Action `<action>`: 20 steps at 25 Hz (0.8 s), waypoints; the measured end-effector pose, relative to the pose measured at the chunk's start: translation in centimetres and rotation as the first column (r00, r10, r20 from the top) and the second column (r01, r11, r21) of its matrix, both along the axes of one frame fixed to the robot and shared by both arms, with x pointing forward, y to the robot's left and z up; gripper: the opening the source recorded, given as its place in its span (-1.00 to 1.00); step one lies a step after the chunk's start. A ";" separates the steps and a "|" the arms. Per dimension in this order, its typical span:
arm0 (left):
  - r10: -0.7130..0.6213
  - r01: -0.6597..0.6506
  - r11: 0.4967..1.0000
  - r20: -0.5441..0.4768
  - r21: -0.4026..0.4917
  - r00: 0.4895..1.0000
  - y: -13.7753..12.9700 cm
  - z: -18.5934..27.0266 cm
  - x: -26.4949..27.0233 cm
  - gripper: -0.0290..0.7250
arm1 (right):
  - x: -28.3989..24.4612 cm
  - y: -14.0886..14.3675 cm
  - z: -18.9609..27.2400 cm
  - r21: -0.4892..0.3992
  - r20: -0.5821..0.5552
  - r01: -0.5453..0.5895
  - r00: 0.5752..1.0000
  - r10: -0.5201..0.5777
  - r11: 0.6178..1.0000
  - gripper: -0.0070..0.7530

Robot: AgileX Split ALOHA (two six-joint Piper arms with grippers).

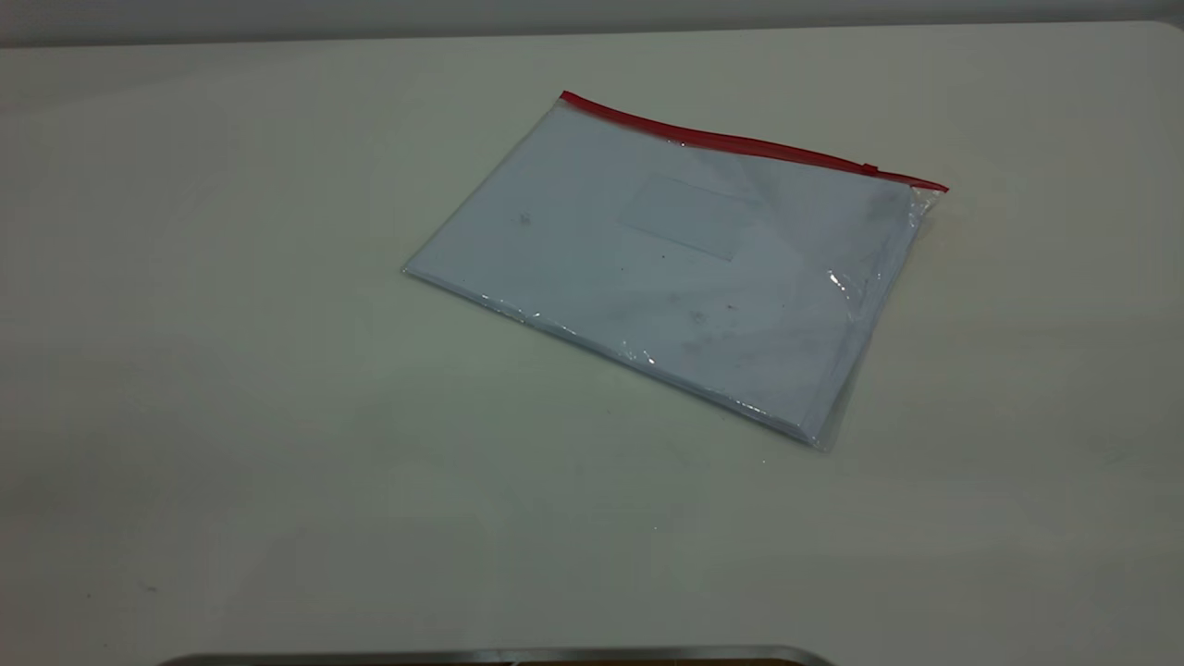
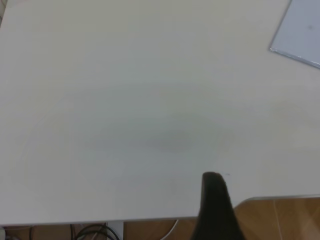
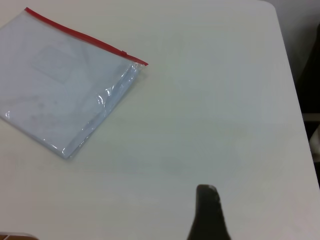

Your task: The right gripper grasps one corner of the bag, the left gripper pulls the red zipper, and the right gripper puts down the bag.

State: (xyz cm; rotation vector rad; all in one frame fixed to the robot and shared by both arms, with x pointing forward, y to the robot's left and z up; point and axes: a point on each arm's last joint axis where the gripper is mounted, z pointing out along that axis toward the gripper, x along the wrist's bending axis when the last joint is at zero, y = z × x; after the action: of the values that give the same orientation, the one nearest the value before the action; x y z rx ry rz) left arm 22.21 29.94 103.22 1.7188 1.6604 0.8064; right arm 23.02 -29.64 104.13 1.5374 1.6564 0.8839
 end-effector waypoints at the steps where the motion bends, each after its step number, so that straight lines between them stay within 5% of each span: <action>1: 0.000 0.000 1.000 0.000 0.000 1.000 0.0 0.0 0.0 0.63 | 0.0 0.0 0.0 0.000 0.000 0.000 1.000 0.000 1.000 0.58; 13: 0.014 -0.014 1.000 -0.004 -0.017 1.000 0.0 0.9 0.5 0.63 | 0.0 0.3 0.2 0.026 0.015 -0.017 1.000 0.017 1.000 0.58; 20: 0.027 -0.029 0.999 -0.048 -0.041 0.998 0.0 6.5 7.5 0.63 | 3.1 0.3 3.0 0.035 -0.025 -0.014 1.000 0.015 0.999 0.58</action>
State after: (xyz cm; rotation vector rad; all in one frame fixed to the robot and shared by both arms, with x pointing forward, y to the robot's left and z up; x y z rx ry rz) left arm 29.69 29.96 109.75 1.7021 1.7246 0.7438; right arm 26.16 -29.37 107.18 1.5681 1.6803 0.9084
